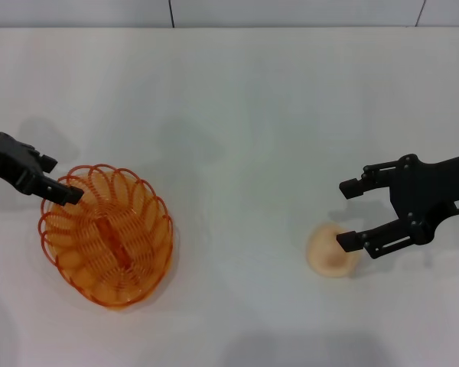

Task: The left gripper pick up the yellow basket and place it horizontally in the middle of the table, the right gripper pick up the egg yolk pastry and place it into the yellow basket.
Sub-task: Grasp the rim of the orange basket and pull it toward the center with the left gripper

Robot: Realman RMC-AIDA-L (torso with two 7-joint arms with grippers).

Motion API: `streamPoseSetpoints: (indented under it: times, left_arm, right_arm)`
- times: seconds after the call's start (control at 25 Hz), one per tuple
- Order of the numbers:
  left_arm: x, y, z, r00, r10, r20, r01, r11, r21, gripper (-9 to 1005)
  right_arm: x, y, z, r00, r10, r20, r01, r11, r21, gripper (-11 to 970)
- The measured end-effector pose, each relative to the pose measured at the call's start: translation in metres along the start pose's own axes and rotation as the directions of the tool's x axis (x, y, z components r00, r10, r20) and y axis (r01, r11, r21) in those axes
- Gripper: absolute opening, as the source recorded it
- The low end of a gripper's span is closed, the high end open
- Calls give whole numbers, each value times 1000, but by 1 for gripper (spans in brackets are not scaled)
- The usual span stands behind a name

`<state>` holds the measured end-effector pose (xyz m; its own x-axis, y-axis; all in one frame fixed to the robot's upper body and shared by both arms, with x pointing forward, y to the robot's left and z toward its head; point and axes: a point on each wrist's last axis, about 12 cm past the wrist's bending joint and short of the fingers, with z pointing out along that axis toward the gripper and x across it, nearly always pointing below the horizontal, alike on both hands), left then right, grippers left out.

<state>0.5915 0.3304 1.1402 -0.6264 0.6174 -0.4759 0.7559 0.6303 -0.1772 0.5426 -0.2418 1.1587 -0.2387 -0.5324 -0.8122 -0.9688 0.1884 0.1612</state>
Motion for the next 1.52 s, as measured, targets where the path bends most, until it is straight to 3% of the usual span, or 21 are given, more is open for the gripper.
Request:
streamPoseSetpoints:
  times: [0.32, 0.68, 0.84, 1.52]
  left_arm:
    - [-3, -2, 14, 1000, -14, -3, 14, 1000, 25, 780]
    - [-4, -2, 15, 1000, -14, 5, 14, 1000, 22, 649]
    - [-2, -2, 17, 1000, -17, 4, 17, 1000, 20, 526]
    - [0, 1, 17, 1000, -20, 8, 20, 1000, -8, 500]
  right_arm:
    - [0, 0, 0, 1000, 1, 1, -1, 1000, 3, 843]
    - [2, 0, -1, 1000, 7, 1, -7, 1000, 4, 844]
    - [2, 0, -1, 1000, 8, 2, -8, 1000, 5, 844]
    - [4, 1, 0, 1000, 12, 1, -12, 1000, 4, 843]
